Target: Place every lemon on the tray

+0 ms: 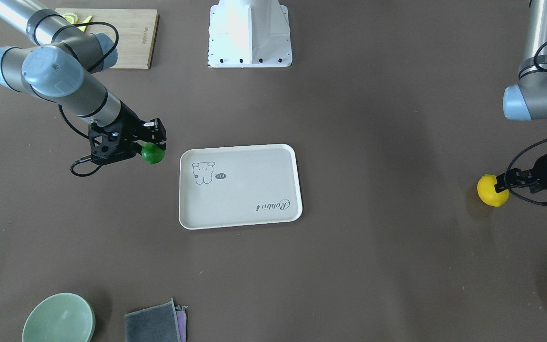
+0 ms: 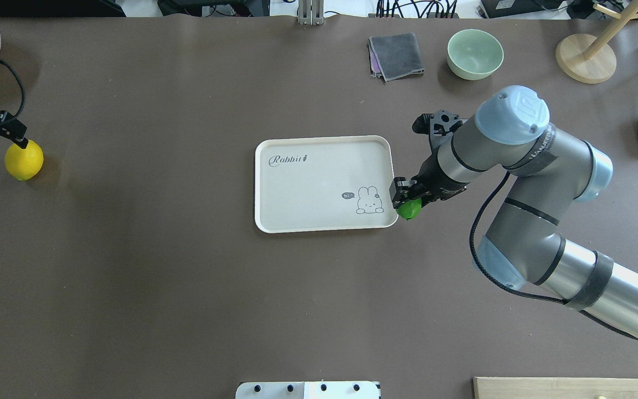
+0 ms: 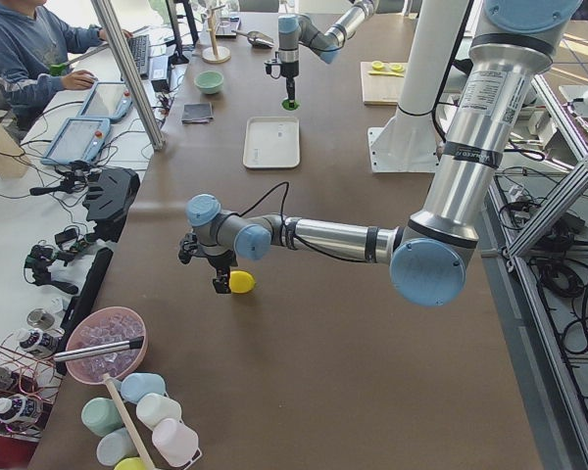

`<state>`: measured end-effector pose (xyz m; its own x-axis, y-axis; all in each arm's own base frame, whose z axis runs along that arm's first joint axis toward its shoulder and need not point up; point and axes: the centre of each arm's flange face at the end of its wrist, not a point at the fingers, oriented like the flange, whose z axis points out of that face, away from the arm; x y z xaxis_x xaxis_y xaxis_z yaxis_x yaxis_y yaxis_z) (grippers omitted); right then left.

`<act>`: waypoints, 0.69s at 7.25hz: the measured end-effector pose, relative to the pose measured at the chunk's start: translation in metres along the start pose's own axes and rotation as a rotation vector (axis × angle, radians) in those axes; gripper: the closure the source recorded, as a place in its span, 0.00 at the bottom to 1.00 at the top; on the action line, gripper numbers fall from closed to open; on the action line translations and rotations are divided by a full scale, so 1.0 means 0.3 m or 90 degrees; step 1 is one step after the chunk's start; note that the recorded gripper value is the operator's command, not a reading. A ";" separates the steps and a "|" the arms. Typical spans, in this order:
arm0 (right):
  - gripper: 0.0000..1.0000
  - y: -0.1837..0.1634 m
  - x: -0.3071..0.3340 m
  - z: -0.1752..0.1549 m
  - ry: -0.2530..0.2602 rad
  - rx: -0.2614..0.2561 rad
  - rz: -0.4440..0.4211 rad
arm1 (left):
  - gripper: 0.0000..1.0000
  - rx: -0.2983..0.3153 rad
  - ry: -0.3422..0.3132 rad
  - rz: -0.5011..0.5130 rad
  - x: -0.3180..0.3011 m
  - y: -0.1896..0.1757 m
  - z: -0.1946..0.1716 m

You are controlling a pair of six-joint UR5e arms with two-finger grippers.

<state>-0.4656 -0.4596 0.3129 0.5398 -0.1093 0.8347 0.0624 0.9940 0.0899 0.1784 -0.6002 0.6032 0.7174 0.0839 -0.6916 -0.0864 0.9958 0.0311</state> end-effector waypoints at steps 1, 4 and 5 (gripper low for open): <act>1.00 -0.005 -0.096 0.047 0.004 0.007 0.004 | 0.11 0.004 -0.001 0.002 -0.004 0.002 0.027; 1.00 -0.025 -0.216 0.116 0.011 0.017 0.005 | 0.46 0.009 0.005 -0.003 0.013 0.020 0.068; 1.00 -0.024 -0.225 0.121 0.012 0.018 0.004 | 0.82 0.009 0.006 -0.003 0.009 0.031 0.077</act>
<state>-0.5331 -0.4592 0.2758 0.5555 -0.1027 0.8252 0.0354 0.9944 0.1000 0.1953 -0.5898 0.6184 0.7114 0.0793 -0.6983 -0.0737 0.9966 0.0381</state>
